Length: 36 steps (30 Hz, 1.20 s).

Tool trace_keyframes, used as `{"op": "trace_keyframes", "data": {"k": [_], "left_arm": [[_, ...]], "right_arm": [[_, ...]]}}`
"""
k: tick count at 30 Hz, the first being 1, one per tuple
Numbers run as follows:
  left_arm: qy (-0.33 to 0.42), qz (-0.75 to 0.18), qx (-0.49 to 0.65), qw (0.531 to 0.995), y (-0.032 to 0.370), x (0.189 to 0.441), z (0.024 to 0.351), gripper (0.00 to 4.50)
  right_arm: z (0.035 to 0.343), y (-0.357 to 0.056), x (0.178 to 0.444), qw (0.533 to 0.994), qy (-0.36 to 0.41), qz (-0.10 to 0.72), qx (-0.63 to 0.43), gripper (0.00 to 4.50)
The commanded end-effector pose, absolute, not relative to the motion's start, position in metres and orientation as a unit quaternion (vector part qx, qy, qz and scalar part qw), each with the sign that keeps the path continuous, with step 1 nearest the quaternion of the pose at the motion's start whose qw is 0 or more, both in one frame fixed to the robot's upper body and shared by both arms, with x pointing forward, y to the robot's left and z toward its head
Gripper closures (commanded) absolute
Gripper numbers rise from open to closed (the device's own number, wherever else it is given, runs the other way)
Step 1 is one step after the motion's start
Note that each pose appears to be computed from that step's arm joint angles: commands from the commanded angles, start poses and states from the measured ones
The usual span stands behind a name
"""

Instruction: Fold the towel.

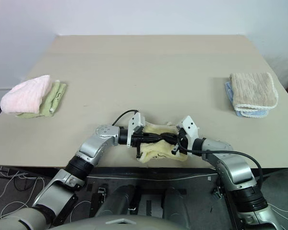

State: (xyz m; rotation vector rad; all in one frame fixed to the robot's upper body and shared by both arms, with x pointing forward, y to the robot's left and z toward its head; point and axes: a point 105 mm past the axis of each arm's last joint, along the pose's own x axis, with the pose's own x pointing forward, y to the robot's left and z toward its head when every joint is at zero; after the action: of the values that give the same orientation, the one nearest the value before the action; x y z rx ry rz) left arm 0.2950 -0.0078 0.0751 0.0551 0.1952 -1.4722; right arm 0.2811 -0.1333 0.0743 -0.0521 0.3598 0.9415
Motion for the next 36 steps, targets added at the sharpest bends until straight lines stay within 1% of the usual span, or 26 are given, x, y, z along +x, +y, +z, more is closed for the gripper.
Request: {"op": "trace_keyframes", "data": {"k": [1, 4, 5, 6, 8, 10, 12, 13, 16, 20, 23, 28, 31, 33, 36], "left_arm": [[0.067, -0.674, 0.017, 0.735, -0.009, 0.297, 0.09, 4.5], [0.045, -0.685, 0.011, 0.728, -0.001, 0.296, 0.111, 4.5], [0.034, -0.686, 0.014, 0.726, 0.002, 0.296, 0.119, 4.5], [0.021, -0.686, 0.019, 0.727, 0.005, 0.297, 0.128, 4.5], [-0.009, -0.681, 0.031, 0.732, 0.013, 0.299, 0.147, 4.5], [-0.036, -0.673, 0.03, 0.738, 0.02, 0.301, 0.166, 4.5], [-0.07, -0.662, 0.039, 0.745, 0.027, 0.303, 0.18, 4.5], [-0.082, -0.655, 0.05, 0.75, 0.031, 0.305, 0.183, 4.5], [-0.091, -0.632, 0.073, 0.766, 0.042, 0.311, 0.186, 4.5], [-0.091, -0.604, 0.054, 0.79, 0.051, 0.312, 0.183, 4.5], [-0.085, -0.595, 0.049, 0.798, 0.053, 0.307, 0.176, 4.5], [-0.072, -0.577, 0.041, 0.813, 0.054, 0.305, 0.164, 4.5], [-0.066, -0.569, 0.03, 0.819, 0.052, 0.303, 0.158, 4.5], [-0.064, -0.571, 0.032, 0.818, 0.049, 0.301, 0.156, 4.5], [-0.069, -0.578, 0.027, 0.812, 0.045, 0.298, 0.16, 4.5]], "right_arm": [[0.087, -0.139, 0.287, 0.877, 0.16, 0.452, -0.013, 3.73], [0.116, -0.142, 0.292, 0.878, 0.127, 0.461, 0.014, 2.7], [0.126, -0.143, 0.292, 0.876, 0.118, 0.467, 0.024, 2.43], [0.137, -0.144, 0.291, 0.873, 0.111, 0.474, 0.036, 2.03], [0.152, -0.149, 0.288, 0.868, 0.107, 0.483, 0.047, 1.42], [0.162, -0.154, 0.284, 0.864, 0.111, 0.488, 0.057, 0.77], [0.165, -0.16, 0.283, 0.862, 0.12, 0.488, 0.068, 0.1], [0.165, -0.164, 0.283, 0.863, 0.127, 0.484, 0.074, 0.04], [0.159, -0.175, 0.281, 0.862, 0.16, 0.472, 0.089, 0.04], [0.137, -0.199, 0.279, 0.859, 0.27, 0.417, 0.123, 0.04], [0.132, -0.211, 0.275, 0.848, 0.317, 0.402, 0.136, 0.04], [0.13, -0.227, 0.273, 0.838, 0.355, 0.376, 0.172, 0.04], [0.124, -0.234, 0.267, 0.827, 0.381, 0.362, 0.201, 0.04], [0.119, -0.229, 0.264, 0.817, 0.395, 0.365, 0.209, 0.04], [0.118, -0.218, 0.264, 0.802, 0.396, 0.377, 0.239, 0.04]]}}
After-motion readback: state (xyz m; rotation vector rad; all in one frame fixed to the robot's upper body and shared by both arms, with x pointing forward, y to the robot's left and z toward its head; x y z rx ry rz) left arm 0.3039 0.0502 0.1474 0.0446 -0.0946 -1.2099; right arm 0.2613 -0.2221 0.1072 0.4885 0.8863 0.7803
